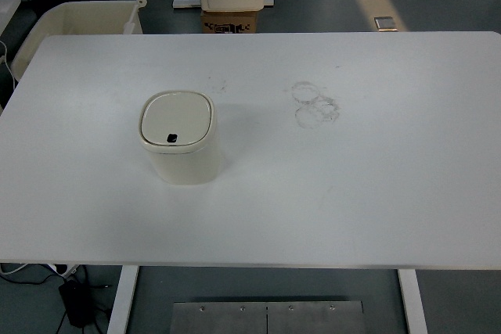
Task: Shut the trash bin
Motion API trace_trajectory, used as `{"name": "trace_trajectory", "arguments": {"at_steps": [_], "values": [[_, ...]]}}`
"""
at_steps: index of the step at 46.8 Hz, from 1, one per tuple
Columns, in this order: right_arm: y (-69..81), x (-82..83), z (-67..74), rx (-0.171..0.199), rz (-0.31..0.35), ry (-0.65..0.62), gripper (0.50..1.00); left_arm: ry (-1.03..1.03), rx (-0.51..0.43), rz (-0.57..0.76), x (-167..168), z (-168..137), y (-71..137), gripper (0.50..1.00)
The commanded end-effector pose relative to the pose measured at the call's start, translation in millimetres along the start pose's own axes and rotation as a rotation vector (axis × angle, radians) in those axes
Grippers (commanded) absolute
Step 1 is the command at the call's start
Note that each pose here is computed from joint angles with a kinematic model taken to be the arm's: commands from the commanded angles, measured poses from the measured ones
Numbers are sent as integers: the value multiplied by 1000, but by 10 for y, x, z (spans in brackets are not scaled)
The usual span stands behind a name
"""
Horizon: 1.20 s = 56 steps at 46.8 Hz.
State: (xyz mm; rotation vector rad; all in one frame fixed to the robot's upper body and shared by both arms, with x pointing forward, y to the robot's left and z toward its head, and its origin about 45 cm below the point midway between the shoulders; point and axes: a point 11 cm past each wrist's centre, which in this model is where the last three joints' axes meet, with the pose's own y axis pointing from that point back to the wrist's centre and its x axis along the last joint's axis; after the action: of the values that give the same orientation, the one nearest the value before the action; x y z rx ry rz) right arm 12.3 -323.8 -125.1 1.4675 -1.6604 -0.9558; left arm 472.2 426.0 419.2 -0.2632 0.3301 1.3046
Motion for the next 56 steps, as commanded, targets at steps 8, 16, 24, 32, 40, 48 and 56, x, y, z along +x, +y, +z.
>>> {"name": "trace_trajectory", "arguments": {"at_steps": [8, 16, 24, 32, 40, 48, 56], "values": [[0, 0, -1, 0, 0, 0, 991, 101, -65, 71, 456, -397, 146, 1000], [0, 0, -1, 0, 0, 0, 991, 175, -72, 100, 721, -761, 329, 1000], [0, 0, -1, 0, 0, 0, 991, 219, -50, 160, 914, -1096, 481, 1000], [3, 1, 7, -1, 1, 0, 991, 236, -55, 236, 1126, -1385, 665, 1000], [4, 0, 8, -2, 0, 1, 991, 246, -33, 259, 1194, -1535, 768, 1000], [4, 0, 7, 0, 0, 1, 991, 253, -28, 259, 1212, -1584, 810, 1000], [7, 1, 15, -2, 0, 1, 991, 258, -24, 258, 1202, -1620, 806, 1000]]}}
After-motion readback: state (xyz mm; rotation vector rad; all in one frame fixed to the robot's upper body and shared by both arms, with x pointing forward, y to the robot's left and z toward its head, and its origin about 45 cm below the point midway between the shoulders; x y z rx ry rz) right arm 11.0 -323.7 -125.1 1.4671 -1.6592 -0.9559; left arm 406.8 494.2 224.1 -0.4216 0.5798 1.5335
